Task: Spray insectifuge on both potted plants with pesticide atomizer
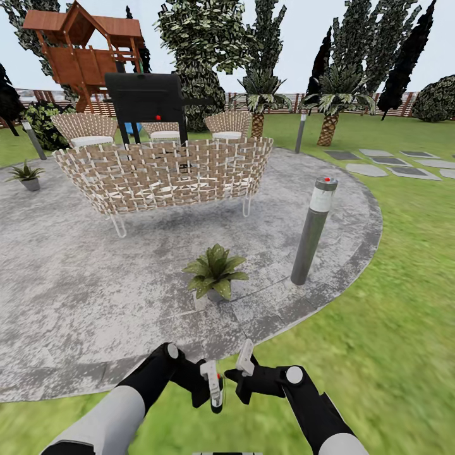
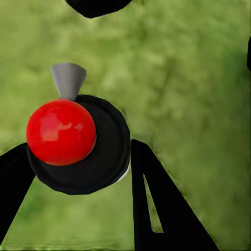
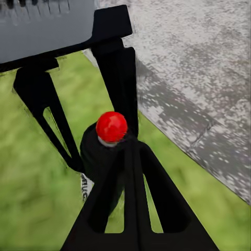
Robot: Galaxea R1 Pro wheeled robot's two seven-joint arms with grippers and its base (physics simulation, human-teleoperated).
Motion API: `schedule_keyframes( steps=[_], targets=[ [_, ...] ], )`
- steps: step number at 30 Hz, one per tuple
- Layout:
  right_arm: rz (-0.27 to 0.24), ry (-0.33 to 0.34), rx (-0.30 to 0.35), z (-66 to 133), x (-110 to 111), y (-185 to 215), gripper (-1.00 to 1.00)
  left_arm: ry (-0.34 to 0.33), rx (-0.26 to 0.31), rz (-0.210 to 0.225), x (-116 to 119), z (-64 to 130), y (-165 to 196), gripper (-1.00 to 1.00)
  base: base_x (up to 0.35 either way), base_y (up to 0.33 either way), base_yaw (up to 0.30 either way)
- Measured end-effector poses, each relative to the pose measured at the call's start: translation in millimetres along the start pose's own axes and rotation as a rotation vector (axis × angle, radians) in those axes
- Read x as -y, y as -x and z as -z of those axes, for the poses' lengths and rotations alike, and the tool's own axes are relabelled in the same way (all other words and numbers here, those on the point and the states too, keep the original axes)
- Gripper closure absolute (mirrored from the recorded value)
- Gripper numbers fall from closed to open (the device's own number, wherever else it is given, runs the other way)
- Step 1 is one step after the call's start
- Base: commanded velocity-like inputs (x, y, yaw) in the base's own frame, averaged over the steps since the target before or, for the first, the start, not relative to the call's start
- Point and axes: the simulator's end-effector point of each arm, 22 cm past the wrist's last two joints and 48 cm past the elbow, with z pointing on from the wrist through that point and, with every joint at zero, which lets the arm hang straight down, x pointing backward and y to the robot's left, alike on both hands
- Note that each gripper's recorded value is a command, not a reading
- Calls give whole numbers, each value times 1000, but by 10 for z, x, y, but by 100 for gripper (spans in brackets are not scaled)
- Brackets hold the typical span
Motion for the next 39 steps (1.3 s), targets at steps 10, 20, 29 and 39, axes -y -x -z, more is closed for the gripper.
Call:
schedule_keyframes(
  steps=[10, 20, 29, 39],
  targets=[
    [-2, 0, -5, 7, 2, -29, 100, 106, -166, 88, -470, 696, -1307, 100, 0, 0, 0],
    [-48, -160, -65, 277, 456, -476, -100, 356, -55, 370, -881, 1196, -1950, 100, 0, 0, 0],
    [-359, -766, -24, 1160, 1396, -1460, -100, 971, 225, 826, -1442, 1721, -2692, 100, 0, 0, 0],
    [-363, -1092, 75, 1526, 1306, -1722, -100, 1141, 168, 960, -854, 1226, -3032, 100, 0, 0, 0]
  ],
)
